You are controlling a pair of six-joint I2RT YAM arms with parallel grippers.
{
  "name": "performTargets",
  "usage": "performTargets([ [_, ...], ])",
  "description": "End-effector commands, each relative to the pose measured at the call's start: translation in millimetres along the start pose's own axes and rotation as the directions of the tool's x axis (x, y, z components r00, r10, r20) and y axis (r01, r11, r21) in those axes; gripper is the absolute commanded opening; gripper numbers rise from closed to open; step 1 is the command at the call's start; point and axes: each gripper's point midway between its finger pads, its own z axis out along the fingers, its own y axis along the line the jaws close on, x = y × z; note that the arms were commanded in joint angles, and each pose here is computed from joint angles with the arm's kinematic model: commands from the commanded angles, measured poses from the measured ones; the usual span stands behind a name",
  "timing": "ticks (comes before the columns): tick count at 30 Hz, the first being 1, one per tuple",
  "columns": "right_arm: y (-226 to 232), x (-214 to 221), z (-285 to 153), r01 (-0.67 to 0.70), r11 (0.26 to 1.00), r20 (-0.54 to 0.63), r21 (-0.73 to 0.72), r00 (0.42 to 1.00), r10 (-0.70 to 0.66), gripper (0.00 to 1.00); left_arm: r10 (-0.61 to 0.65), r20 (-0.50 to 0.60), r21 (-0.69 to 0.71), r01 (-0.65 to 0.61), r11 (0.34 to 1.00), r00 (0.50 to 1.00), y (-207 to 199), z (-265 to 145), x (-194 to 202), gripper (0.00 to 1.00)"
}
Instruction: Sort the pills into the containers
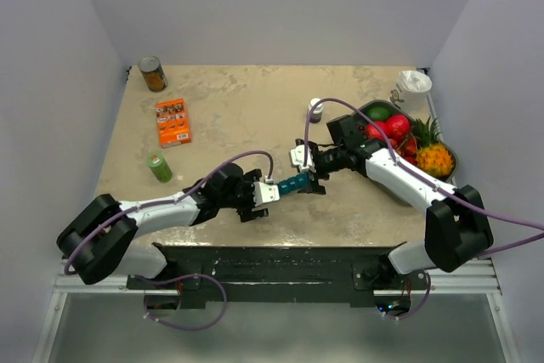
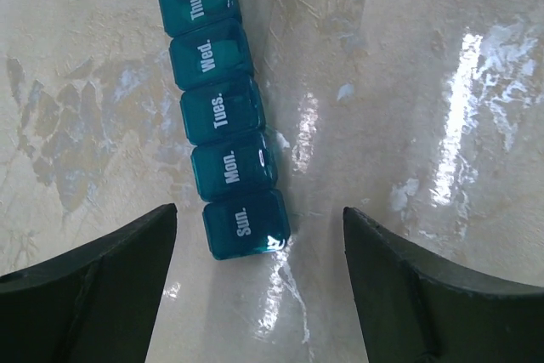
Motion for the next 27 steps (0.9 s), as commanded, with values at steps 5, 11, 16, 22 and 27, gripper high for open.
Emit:
performTargets([
  [5,-4.3,-18.4,-11.2,0.008,1.0,0.09,0.023,0.996,-0.01,0.98,0.075,-0.064,-0.003,-0.075,0.997,0.995,14.8,27.9,-11.8,0.75],
  [11,-8.3,-12.0,-21.0,-0.002,0.999,0.09,0.048,0.996,-0.002,0.98,0.074,-0.107,0.022,-0.072,0.997,0.991,13.7,36.8,-6.2,0.63],
  [16,-3.9,-9.5,-21.4,0.002,1.0,0.093,0.03,0.996,-0.005,0.98,0.077,-0.119,0.04,-0.072,0.997,0.99,11.3,39.1,-4.6,0.33],
  [22,7.2,0.2,-12.6,-0.025,0.999,0.101,-0.027,0.995,0.027,0.98,0.087,-0.07,0.03,-0.085,0.996,0.994,11.0,32.0,-16.0,0.12],
  [27,6.5,-6.5,-4.0,-0.147,0.987,0.15,-0.063,0.976,0.155,0.97,0.08,0.015,0.011,-0.08,0.997,0.997,13.2,24.2,-37.0,0.09],
])
